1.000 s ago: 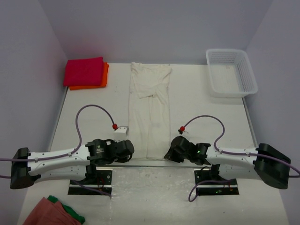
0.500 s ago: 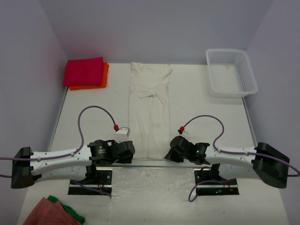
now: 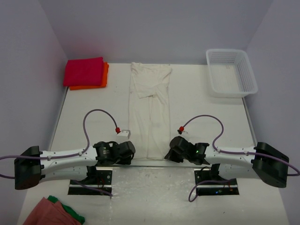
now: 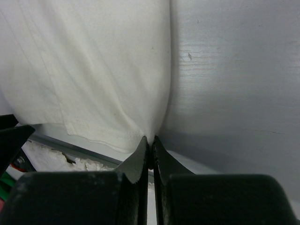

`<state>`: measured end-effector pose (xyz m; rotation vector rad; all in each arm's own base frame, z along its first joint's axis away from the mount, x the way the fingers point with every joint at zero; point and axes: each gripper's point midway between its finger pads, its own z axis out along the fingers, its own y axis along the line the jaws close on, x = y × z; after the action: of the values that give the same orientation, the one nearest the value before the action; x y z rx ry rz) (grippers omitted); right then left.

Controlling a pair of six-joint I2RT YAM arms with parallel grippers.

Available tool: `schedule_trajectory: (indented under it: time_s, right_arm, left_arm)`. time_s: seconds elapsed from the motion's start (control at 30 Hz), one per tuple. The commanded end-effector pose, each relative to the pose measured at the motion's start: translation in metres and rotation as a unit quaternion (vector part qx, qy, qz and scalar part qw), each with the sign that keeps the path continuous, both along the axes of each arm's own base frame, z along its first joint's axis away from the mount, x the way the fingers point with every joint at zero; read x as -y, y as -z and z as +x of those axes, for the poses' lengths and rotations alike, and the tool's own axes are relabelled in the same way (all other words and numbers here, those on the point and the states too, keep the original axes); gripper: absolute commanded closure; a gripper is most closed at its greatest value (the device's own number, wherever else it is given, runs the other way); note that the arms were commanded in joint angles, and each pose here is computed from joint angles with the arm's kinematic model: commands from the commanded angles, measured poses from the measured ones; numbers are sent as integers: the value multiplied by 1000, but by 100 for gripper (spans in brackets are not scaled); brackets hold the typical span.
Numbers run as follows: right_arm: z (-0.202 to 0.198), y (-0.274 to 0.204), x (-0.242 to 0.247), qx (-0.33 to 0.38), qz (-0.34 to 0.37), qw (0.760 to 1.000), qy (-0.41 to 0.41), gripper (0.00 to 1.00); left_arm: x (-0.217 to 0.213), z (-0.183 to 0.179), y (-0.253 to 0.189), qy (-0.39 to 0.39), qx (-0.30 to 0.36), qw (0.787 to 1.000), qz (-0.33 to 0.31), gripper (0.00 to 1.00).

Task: Fold and stack the t-shirts
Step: Grab the bottom of the folded rectangular tshirt with both arms

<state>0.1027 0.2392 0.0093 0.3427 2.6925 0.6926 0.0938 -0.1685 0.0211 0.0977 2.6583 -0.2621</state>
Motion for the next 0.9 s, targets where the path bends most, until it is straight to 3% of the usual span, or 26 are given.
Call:
schedule_trajectory:
  time_s: [0.0,0.3,0.6,0.77,0.87]
  right_arm:
    - [-15,31,42,-21,-97,995,-3,100]
    - [-17,33,45,-26,-101,995,0,100]
    - [-18,31,46,-25,-103,994,0,100]
    - [-18,33,48,-26,-108,994,0,100]
    - [-19,33,48,-29,-112,993,-1,100]
  left_arm:
    - [11,13,-2,6,18,1000,-17,51]
    - [18,23,-4,12,21,999,-44,51]
    - [12,22,14,9,6,999,-31,53]
    - [9,21,20,7,0,999,-32,62]
    - [9,19,20,10,-5,999,-36,76]
